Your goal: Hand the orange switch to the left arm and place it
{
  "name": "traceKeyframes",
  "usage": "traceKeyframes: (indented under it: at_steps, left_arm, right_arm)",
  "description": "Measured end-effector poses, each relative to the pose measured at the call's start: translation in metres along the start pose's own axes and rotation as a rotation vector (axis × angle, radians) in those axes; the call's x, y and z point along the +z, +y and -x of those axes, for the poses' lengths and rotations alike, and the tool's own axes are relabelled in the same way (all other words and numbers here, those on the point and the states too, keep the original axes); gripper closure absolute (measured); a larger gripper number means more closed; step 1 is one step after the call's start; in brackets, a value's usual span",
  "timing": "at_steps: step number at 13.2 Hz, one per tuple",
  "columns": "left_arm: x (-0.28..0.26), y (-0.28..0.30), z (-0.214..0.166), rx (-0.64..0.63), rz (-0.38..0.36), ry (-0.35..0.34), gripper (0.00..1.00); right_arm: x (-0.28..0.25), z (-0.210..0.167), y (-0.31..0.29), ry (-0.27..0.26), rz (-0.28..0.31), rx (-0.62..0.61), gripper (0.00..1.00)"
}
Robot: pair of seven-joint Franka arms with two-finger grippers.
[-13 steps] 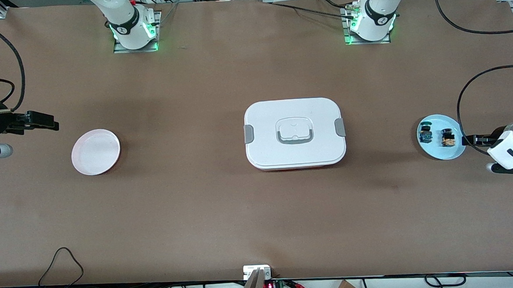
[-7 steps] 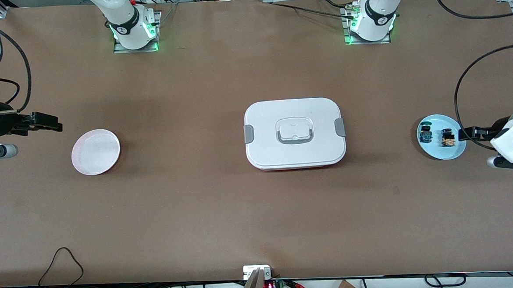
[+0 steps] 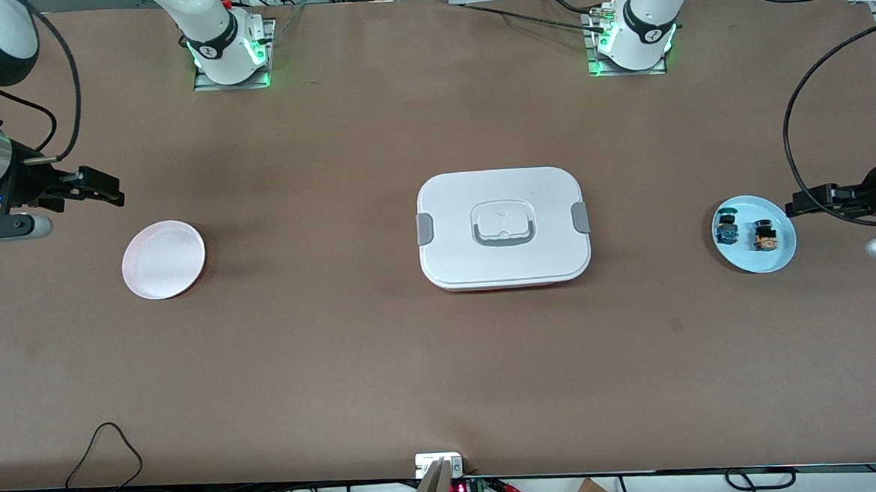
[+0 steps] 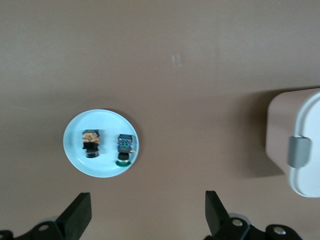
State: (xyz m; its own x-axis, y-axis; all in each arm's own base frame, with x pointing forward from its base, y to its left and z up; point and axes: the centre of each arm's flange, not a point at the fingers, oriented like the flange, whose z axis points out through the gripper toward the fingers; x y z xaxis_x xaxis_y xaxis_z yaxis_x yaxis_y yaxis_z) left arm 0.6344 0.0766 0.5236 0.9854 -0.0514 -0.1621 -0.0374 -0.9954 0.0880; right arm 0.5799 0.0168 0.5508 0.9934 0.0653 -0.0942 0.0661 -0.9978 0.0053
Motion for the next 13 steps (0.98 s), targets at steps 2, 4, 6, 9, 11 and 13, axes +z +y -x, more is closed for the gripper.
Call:
traceKeyframes:
  at_steps: [2, 4, 6, 9, 11, 13]
  left_arm:
    - [-0.008, 0.006, 0.011, -0.006, -0.012, 0.002, 0.0]
    - [-0.006, 0.015, 0.022, -0.003, -0.027, 0.009, 0.0]
    - [0.004, 0.021, 0.034, 0.001, -0.035, 0.026, 0.0]
    - [0.014, 0.032, 0.053, 0.009, -0.043, 0.038, 0.0]
    - [0.009, 0.035, 0.064, -0.001, -0.045, 0.044, 0.0]
    - [0.004, 0.036, 0.07, -0.011, -0.046, 0.049, 0.0]
  right_arm:
    - [-0.005, 0.001, 0.001, 0.01, 0.007, 0.0, 0.0]
    - [-0.013, 0.002, 0.003, 0.024, 0.008, 0.004, 0.0]
    - [-0.026, 0.004, 0.009, 0.033, 0.008, 0.016, 0.0]
    - [-0.038, 0.008, 0.014, 0.032, 0.008, 0.025, 0.0]
    - [-0.038, 0.009, 0.014, 0.023, 0.007, 0.023, 0.0]
    - [-0.038, 0.009, 0.013, 0.02, 0.007, 0.022, 0.0]
